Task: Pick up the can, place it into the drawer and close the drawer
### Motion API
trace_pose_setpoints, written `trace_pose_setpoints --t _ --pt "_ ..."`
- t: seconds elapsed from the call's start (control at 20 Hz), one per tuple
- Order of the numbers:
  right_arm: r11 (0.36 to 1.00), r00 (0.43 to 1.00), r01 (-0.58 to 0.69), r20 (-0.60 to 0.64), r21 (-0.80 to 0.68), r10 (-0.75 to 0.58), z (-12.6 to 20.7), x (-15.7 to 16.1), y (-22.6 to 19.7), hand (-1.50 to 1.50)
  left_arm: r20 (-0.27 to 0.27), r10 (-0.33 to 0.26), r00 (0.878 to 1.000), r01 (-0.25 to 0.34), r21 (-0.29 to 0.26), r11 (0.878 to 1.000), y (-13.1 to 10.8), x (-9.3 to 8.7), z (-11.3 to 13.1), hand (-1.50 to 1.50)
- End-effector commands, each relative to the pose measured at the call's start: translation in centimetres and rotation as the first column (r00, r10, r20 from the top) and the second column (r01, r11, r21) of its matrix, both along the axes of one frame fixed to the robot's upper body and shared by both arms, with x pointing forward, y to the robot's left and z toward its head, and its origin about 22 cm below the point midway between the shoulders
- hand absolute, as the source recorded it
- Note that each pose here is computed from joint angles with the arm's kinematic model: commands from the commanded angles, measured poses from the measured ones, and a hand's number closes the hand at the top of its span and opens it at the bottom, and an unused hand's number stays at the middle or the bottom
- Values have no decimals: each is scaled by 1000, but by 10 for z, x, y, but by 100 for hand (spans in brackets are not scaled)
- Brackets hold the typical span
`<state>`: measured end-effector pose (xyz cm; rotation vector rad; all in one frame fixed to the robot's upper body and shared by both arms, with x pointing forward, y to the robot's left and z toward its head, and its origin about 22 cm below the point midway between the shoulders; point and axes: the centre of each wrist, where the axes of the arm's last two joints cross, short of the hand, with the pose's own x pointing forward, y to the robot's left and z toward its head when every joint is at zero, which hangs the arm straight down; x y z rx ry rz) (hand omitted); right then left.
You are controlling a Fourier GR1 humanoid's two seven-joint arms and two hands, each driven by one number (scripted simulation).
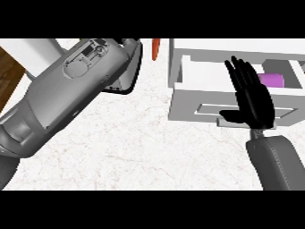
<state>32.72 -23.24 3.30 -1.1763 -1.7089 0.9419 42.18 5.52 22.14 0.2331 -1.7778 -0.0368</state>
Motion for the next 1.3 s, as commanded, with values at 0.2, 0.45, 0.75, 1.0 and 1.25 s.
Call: trace_pose_setpoints --t 0.2,0.45,0.75,1.0,1.25 --pt "996 995 86 -37 -27 -87 -31 31 -8 -150 -20 -31 999 31 12 999 24 -12 2 -150" --pt "994 993 112 25 2 -112 -22 53 -12 -150 -34 -15 999 15 9 1000 41 -22 -14 -150" --pt "990 988 139 68 -29 -137 -7 84 11 -150 -49 -3 999 5 37 999 70 -29 -20 -150" --pt "990 986 137 99 -24 -134 6 104 28 -150 -36 -21 999 22 23 999 69 -40 -12 -150" --pt "987 981 159 114 -24 -155 24 117 14 -150 -53 -4 999 5 25 1000 76 -50 -49 -150"
